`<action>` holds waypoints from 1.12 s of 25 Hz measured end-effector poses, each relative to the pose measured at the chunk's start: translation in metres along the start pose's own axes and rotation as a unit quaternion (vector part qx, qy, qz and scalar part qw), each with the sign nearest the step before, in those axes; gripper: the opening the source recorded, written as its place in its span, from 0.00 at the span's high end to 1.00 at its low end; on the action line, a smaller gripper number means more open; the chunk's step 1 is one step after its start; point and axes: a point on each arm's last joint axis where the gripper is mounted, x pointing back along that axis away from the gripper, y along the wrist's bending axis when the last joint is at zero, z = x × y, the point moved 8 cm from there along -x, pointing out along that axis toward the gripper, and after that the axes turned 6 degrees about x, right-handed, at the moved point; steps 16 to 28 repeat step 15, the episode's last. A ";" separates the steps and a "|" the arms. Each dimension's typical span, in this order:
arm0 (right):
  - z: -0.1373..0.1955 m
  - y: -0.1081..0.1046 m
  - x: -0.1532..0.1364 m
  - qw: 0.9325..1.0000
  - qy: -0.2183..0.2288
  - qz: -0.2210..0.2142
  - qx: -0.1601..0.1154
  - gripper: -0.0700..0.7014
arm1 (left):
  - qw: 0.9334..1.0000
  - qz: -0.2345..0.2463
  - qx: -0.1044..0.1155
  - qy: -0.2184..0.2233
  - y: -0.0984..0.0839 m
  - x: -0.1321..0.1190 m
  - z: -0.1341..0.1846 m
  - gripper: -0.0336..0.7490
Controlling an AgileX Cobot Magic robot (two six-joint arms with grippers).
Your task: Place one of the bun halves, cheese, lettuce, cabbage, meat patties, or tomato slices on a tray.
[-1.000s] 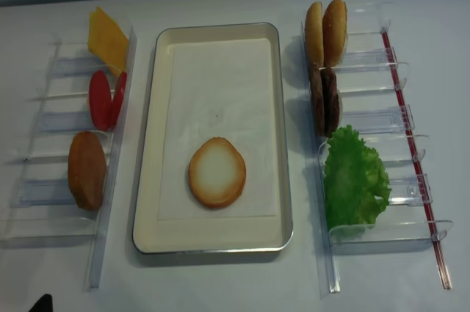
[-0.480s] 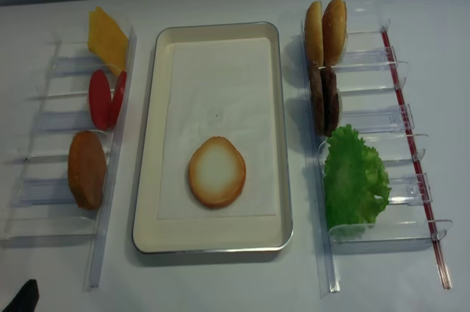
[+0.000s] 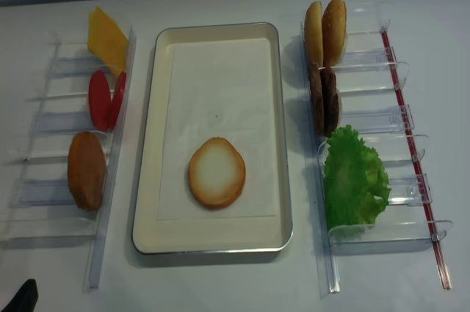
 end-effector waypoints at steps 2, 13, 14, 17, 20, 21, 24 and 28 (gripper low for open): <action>0.000 0.000 0.000 1.000 0.000 0.000 0.000 0.20 | 1.000 0.000 0.000 0.000 0.000 0.000 0.000 0.25; 0.000 0.000 0.000 1.000 0.000 0.000 0.000 0.20 | 1.000 0.000 0.000 0.000 0.000 0.000 0.000 0.25; 0.000 0.000 0.000 1.000 0.000 0.000 0.000 0.20 | 1.000 0.000 0.000 0.000 0.000 0.000 0.000 0.25; 0.000 0.000 0.000 1.000 0.000 0.000 0.000 0.20 | 1.000 0.000 0.000 0.000 0.000 0.000 0.000 0.25; 0.000 0.000 0.000 1.000 0.000 0.000 0.000 0.20 | 1.000 0.000 0.000 0.000 0.000 0.000 0.000 0.25; 0.000 0.000 0.000 1.000 0.000 0.000 0.000 0.20 | 1.000 0.000 0.000 0.000 0.000 0.000 0.000 0.25; 0.000 0.000 0.000 1.000 0.000 0.000 0.000 0.20 | 1.000 0.000 0.000 0.000 0.000 0.000 0.000 0.25; 0.000 0.000 0.000 1.000 0.000 0.000 0.000 0.20 | 1.000 0.000 0.000 0.000 0.000 0.000 0.000 0.25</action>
